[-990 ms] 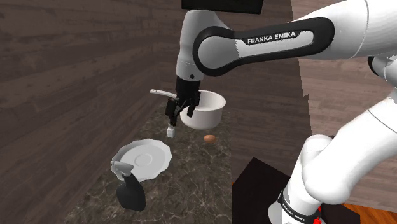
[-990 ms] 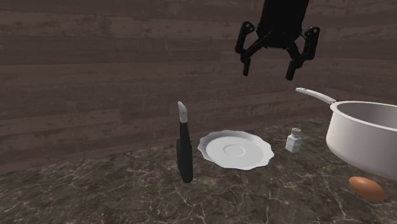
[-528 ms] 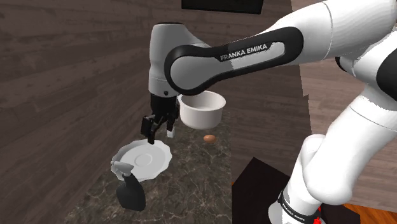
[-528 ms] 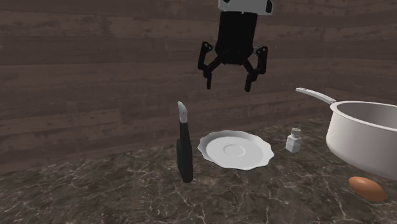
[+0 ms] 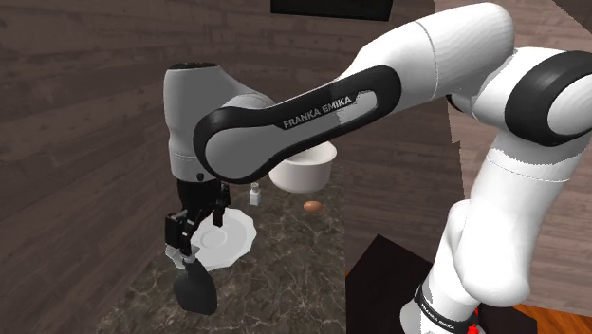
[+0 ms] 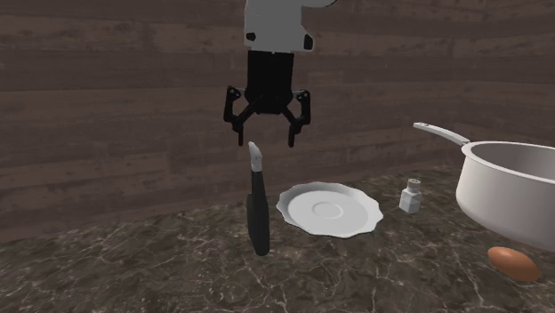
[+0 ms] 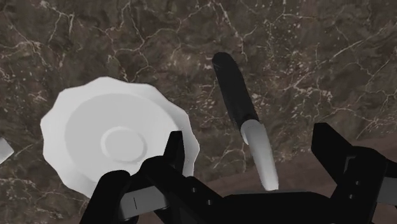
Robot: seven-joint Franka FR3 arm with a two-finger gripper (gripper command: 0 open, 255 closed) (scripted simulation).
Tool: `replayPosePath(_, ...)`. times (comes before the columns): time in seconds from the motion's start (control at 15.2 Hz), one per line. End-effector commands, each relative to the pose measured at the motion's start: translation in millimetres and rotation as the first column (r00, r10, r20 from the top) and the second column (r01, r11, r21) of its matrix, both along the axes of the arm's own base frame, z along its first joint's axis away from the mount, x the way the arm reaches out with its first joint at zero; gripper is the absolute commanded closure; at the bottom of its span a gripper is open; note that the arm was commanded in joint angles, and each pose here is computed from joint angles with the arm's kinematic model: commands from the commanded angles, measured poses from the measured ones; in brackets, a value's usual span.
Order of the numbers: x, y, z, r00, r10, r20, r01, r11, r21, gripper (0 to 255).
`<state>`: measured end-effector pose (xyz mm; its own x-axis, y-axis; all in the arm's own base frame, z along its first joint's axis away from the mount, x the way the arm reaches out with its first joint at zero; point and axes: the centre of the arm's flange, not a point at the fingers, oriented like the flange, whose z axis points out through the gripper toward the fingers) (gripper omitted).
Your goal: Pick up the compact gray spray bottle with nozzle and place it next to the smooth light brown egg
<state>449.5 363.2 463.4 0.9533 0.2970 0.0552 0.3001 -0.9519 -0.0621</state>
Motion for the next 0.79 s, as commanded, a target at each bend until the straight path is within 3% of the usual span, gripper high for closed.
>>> replayPosePath(0.0,3,16,-6,1.0,0.016,-0.003,-0.016,1.0,-0.002,0)
replayPosePath(0.46,4,18,-46,1.0,0.016,-0.003,-0.016,1.0,-0.002,0)
replayPosePath(0.73,4,18,-46,1.0,0.016,-0.003,-0.016,1.0,-0.002,0)
